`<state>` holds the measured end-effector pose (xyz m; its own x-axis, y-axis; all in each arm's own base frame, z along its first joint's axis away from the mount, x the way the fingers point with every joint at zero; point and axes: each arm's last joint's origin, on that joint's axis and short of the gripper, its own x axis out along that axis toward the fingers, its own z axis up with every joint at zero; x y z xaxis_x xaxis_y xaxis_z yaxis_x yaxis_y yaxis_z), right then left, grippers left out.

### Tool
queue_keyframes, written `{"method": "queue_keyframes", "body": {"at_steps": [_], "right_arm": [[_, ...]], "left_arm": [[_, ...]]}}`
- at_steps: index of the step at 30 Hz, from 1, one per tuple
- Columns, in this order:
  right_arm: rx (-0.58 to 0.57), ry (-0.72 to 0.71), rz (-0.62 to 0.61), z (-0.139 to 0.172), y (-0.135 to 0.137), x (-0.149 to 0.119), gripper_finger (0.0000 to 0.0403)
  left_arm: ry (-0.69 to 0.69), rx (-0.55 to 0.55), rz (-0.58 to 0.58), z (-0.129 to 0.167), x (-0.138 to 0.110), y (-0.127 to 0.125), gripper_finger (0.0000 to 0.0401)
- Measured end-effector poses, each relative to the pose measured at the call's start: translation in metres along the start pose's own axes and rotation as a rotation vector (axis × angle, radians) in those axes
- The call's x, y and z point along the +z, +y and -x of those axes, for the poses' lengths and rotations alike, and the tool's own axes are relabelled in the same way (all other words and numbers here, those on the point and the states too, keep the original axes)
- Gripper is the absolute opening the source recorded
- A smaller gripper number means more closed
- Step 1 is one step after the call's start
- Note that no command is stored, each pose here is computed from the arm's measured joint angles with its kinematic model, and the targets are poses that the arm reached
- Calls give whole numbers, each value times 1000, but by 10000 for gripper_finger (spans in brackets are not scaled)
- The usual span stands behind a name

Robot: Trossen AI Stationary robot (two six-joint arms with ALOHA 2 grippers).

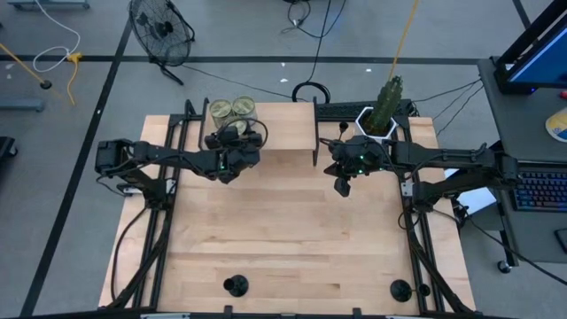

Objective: Pick & Place candle stick holders
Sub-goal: Put the green scented candle on the shelf

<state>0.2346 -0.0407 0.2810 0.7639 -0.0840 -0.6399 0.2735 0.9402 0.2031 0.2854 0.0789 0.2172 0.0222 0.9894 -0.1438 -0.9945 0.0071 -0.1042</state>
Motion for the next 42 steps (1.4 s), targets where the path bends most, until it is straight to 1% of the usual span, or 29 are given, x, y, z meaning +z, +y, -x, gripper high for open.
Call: {"method": "queue_keyframes", "body": {"at_steps": [4,8,10,14,16,19,21,24,26,29,32,34,36,38,42], "right_arm": [[0,0,2,0,0,0,1],[0,0,4,0,0,0,1],[1,1,5,0,0,0,1],[1,1,8,0,0,0,1],[1,1,8,0,0,0,1],[1,1,8,0,0,0,1],[1,1,8,0,0,0,1],[1,1,8,0,0,0,1],[1,1,10,0,0,0,1],[1,1,20,0,0,0,1],[1,1,23,0,0,0,1],[1,1,23,0,0,0,1],[1,1,23,0,0,0,1],[1,1,23,0,0,0,1],[1,1,23,0,0,0,1]], "left_arm": [[-21,-2,6,1,8,-1,377],[-41,5,-53,1,13,-2,383],[-58,16,-39,2,18,-2,385],[-76,41,-67,3,21,-1,383],[-86,52,-51,3,24,-1,380],[-84,48,-64,4,27,2,377],[-93,50,-41,5,32,1,377],[-94,47,-64,5,37,3,379],[-102,46,-42,6,43,3,381],[-105,55,-70,7,46,6,379],[-115,64,-46,9,52,7,374],[-115,64,-55,9,55,10,371],[-123,59,-17,11,62,11,370],[-127,55,-19,13,68,14,371],[-140,14,2,20,85,17,369]]}}
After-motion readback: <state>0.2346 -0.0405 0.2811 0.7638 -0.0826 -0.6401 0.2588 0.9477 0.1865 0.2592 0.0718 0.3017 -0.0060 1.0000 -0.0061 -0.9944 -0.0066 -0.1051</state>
